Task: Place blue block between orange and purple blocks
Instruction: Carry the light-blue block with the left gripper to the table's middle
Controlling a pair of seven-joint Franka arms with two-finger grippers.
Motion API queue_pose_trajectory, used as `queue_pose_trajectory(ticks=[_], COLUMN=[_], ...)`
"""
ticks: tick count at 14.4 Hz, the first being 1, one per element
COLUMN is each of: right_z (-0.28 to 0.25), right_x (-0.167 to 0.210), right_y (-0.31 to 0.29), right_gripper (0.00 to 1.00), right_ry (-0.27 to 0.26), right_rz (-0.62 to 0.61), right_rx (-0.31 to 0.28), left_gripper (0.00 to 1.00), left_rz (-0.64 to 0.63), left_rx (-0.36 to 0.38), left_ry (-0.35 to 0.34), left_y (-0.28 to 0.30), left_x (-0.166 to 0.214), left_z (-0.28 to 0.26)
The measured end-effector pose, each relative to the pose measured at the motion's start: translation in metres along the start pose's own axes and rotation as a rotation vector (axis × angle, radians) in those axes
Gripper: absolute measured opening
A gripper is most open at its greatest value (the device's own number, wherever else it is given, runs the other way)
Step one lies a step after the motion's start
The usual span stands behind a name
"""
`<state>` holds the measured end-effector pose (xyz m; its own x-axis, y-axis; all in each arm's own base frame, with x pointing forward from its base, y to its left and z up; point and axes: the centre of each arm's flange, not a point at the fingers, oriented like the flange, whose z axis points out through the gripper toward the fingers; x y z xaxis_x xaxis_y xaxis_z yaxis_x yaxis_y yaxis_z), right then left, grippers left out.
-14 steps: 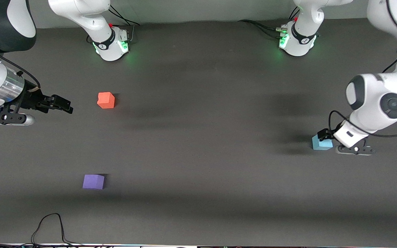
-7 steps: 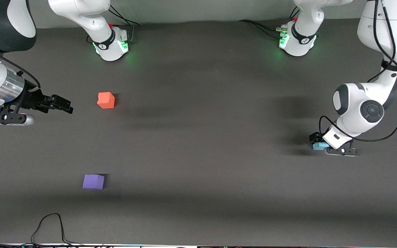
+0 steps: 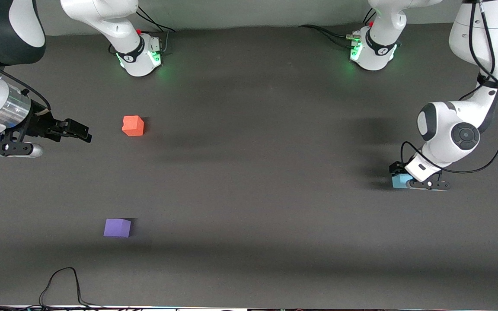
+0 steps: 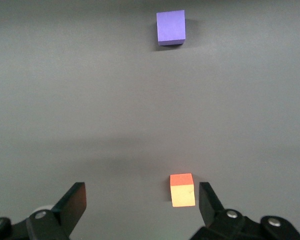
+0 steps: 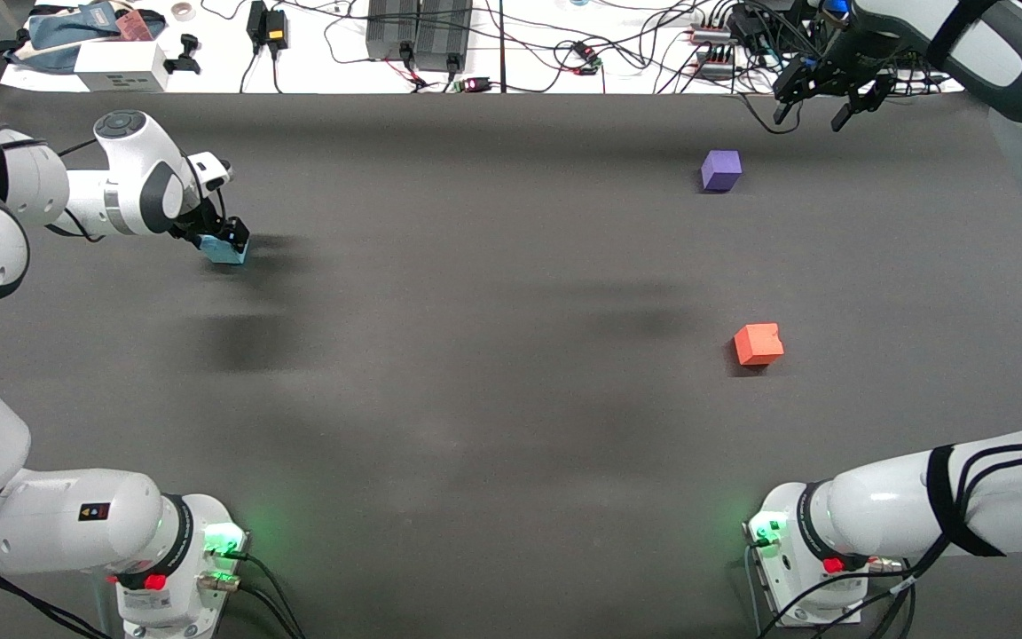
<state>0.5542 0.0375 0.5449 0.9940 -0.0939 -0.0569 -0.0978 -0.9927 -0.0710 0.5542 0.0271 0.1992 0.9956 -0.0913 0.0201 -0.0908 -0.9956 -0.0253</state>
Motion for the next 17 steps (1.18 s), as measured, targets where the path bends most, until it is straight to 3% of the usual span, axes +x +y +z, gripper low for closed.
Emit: queue_pose_trajectory(ticks=[2,6,10,13,17], right_z=[0.0,0.0,0.0,0.0,0.0], right_x=[0.0,0.0,0.0,0.0,0.0], right_y=[0.0,0.0,0.0,0.0,-0.001], right_gripper=[1.0,1.0,1.0,1.0,1.0], right_ry=[0.0,0.0,0.0,0.0,0.0], right_rz=[0.0,0.0,0.0,0.0,-0.001], right_rx=[0.0,0.0,0.0,0.0,0.0], left_gripper=[0.6,0.58,0.58,0.57,0.57], left_rz=[0.001,-0.001,-0.003,-0.026,-0.068], left_rx=[0.0,0.003,-0.007,-0.014,-0.047], left_ry=[0.004,0.016,-0.079,-0.091,-0.046], left_y=[0.0,-0.002,0.007,0.092,0.286], left_x=[0.001,0.012,0.047,0.055,0.034], left_z=[-0.002,-0.013,-0.079,-0.136,-0.177])
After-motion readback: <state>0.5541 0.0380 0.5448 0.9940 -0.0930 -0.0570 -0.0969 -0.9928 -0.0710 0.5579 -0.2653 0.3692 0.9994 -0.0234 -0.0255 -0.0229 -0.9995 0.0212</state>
